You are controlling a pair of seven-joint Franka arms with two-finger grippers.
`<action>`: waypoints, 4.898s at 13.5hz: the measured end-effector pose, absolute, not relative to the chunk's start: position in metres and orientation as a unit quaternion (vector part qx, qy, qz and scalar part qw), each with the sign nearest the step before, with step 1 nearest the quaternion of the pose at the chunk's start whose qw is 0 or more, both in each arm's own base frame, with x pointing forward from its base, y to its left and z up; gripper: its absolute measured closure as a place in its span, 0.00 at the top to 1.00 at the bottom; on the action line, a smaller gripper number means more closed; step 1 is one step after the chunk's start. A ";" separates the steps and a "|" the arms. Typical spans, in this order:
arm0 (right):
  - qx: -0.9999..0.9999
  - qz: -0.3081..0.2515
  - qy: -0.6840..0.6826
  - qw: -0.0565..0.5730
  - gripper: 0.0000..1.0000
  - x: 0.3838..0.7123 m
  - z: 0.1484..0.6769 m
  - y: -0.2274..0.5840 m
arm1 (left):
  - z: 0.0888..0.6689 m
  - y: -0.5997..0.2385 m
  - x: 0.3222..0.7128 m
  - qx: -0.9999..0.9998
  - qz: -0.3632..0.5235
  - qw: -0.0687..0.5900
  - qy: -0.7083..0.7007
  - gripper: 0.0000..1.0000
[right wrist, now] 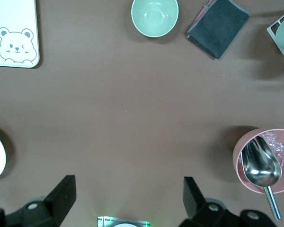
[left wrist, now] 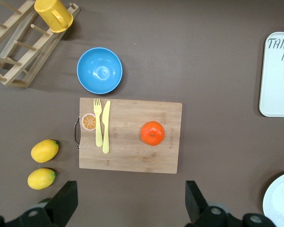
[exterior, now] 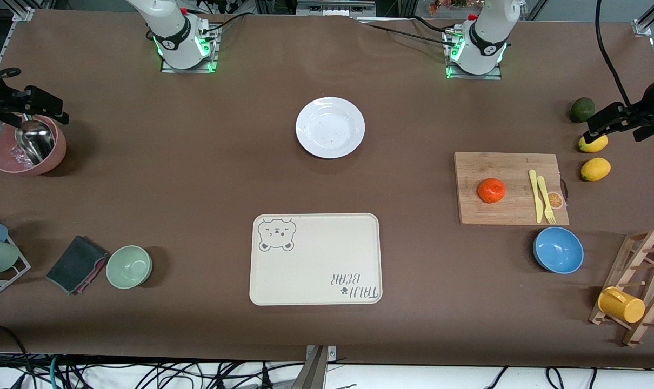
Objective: Place orange and plate with both arms
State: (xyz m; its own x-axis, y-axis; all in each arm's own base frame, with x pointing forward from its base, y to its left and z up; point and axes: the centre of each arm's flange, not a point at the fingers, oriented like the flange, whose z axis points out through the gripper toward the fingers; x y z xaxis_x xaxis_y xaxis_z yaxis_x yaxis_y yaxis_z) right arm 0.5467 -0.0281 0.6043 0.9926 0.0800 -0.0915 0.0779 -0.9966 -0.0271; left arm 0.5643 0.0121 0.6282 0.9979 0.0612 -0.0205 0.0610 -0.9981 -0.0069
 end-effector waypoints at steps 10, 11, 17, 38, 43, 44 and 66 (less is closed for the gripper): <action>-0.998 0.045 -0.043 0.011 1.00 0.548 0.604 -0.025 | 0.650 0.031 0.565 -0.999 -0.006 0.001 -0.041 1.00; -0.998 0.045 -0.044 0.011 1.00 0.548 0.604 -0.024 | 0.642 0.026 0.568 -0.999 0.007 0.000 -0.035 1.00; -0.998 0.045 -0.042 0.010 1.00 0.548 0.603 -0.026 | 0.633 0.027 0.572 -0.999 0.019 -0.001 -0.028 1.00; -0.998 0.046 -0.042 0.010 1.00 0.548 0.603 -0.026 | 0.436 0.017 0.599 -0.998 0.062 0.001 -0.019 1.00; -0.998 0.046 -0.042 0.010 1.00 0.548 0.602 -0.026 | 0.347 0.003 0.592 -0.999 0.040 -0.001 -0.010 1.00; -0.998 0.046 -0.042 0.010 1.00 0.549 0.602 -0.026 | 0.330 -0.002 0.587 -0.999 0.042 -0.002 -0.009 1.00; -0.998 0.050 -0.041 0.010 1.00 0.548 0.599 -0.027 | 0.272 -0.075 0.556 -0.999 -0.015 -0.036 0.016 0.77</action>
State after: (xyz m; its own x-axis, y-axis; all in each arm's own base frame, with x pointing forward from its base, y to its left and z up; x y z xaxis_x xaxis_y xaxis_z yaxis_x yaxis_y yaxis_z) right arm 0.5482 -0.0270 0.5988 0.9916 0.0832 -0.0989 0.0811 -0.9964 -0.0247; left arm 0.5556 -0.0753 0.2715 0.9990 -0.0312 0.0306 -0.0334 -0.9969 0.0719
